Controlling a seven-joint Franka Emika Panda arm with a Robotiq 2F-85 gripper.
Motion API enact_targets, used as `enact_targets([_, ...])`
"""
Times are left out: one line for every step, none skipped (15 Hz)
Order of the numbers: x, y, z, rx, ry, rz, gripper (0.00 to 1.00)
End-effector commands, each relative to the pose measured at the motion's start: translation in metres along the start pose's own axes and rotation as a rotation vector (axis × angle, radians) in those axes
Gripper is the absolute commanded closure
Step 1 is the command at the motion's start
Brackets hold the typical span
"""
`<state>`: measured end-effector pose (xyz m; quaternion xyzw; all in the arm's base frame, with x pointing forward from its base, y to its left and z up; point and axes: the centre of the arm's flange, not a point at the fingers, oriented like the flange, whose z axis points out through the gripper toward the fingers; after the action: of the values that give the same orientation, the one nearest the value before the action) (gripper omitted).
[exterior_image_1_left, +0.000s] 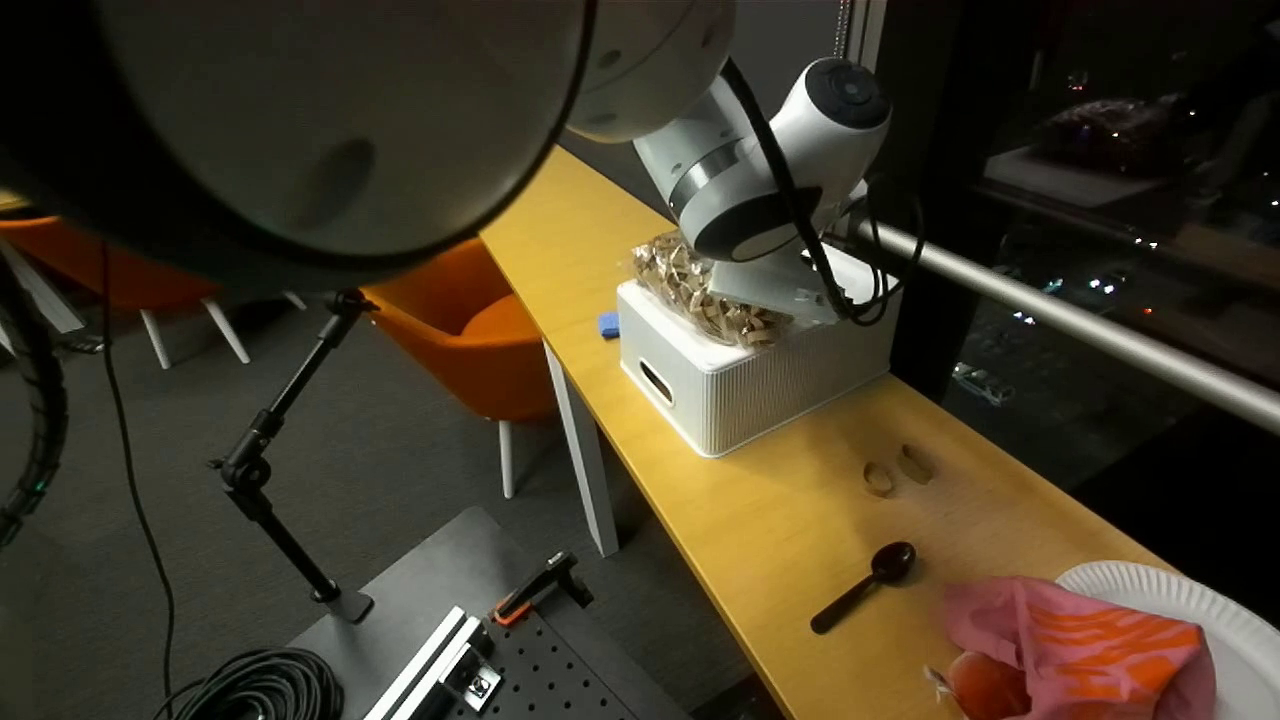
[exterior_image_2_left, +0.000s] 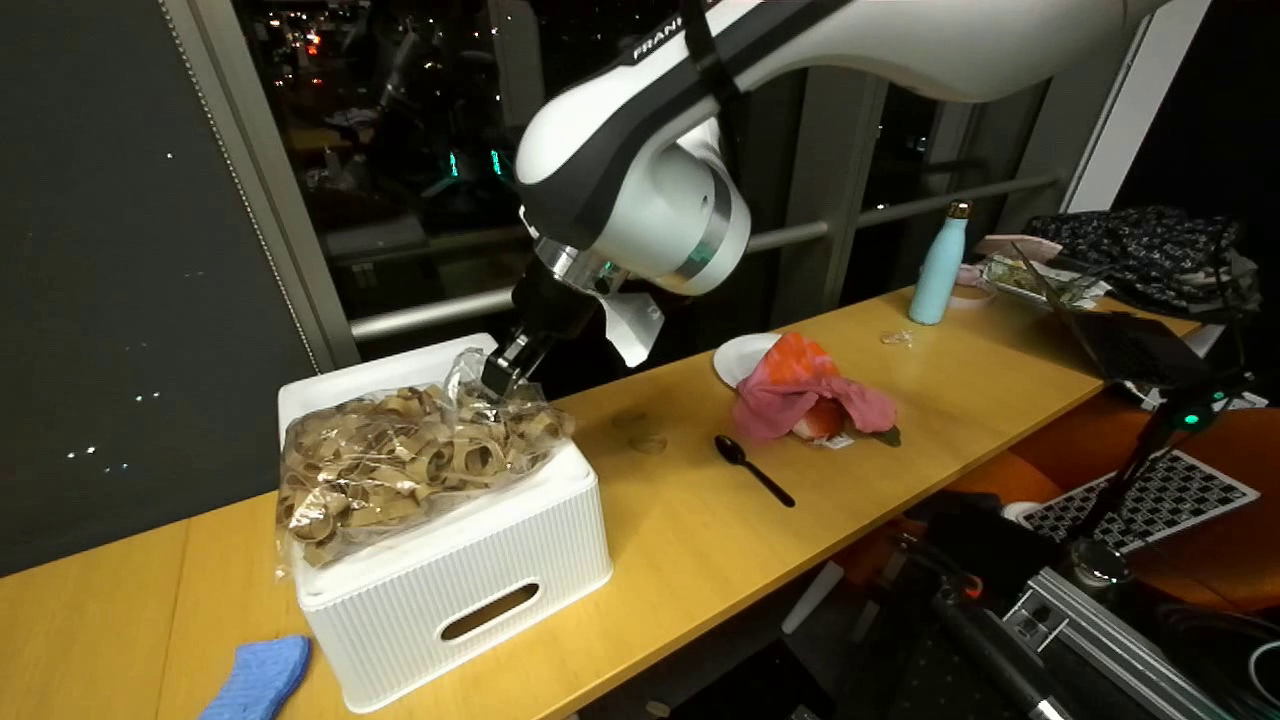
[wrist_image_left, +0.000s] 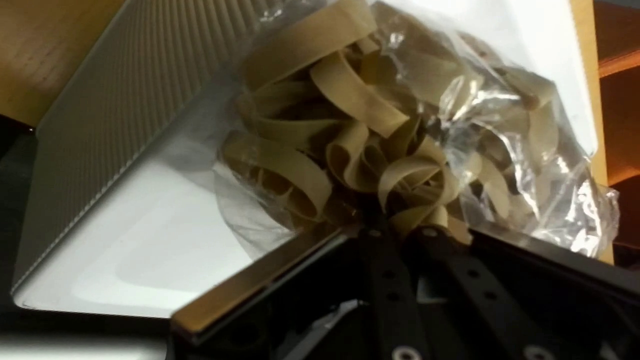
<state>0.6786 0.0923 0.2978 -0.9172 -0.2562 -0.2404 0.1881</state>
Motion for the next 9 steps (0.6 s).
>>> enact_targets([0.008,0.000,-0.006,0.014,0.005,0.002,0.65])
enact_targets([0.005,0.000,-0.009,0.013,0.002,0.001,0.57])
enact_targets([0.003,0.000,-0.012,0.009,0.003,0.004,0.57])
enact_targets([0.001,0.001,-0.016,0.008,0.005,0.007,0.57])
enact_targets([-0.002,0.001,-0.020,0.009,0.004,0.010,0.55])
enact_targets([-0.004,0.002,-0.023,0.005,0.005,0.015,0.56])
enact_targets([-0.008,0.003,-0.026,-0.001,0.004,0.019,0.61])
enact_targets([-0.011,0.004,-0.029,-0.006,0.000,0.023,0.61])
enact_targets([-0.016,0.004,-0.034,-0.013,-0.003,0.029,0.64])
